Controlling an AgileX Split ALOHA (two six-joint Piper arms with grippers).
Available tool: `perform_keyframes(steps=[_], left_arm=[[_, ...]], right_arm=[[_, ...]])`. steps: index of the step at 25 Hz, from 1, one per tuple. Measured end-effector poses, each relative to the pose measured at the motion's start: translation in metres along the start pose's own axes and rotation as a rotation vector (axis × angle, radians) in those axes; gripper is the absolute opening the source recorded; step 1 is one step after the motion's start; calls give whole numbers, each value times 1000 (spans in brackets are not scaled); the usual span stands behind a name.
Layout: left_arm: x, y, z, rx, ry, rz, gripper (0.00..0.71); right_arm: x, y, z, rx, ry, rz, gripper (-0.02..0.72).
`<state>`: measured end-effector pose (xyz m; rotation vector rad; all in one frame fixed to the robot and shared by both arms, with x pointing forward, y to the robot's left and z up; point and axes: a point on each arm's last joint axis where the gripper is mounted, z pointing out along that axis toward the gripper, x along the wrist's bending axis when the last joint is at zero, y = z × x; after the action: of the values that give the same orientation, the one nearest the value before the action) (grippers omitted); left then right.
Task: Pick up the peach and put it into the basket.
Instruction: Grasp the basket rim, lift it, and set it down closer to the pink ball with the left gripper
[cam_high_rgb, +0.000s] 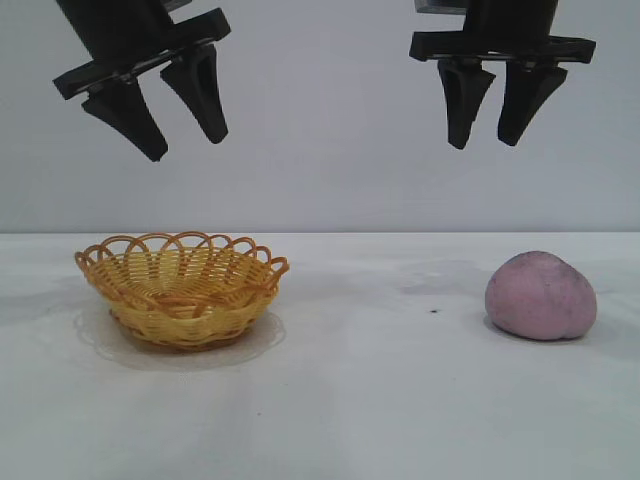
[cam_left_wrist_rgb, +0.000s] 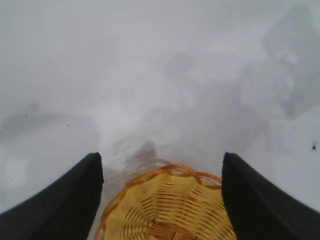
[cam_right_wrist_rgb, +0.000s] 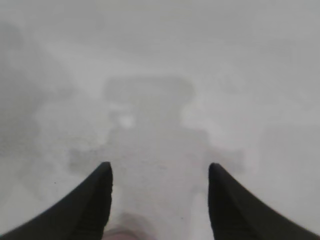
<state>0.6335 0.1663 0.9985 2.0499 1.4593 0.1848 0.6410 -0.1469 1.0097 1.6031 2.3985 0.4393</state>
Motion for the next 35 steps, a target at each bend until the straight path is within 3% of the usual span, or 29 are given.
perform_keyframes(steps=[23, 35], left_arm=[[0, -1, 0, 10, 1, 6, 499], [14, -16, -3, 209, 130, 275, 499]], right_arm=[[0, 1, -1, -5, 0, 9, 419], [0, 1, -1, -5, 0, 9, 419]])
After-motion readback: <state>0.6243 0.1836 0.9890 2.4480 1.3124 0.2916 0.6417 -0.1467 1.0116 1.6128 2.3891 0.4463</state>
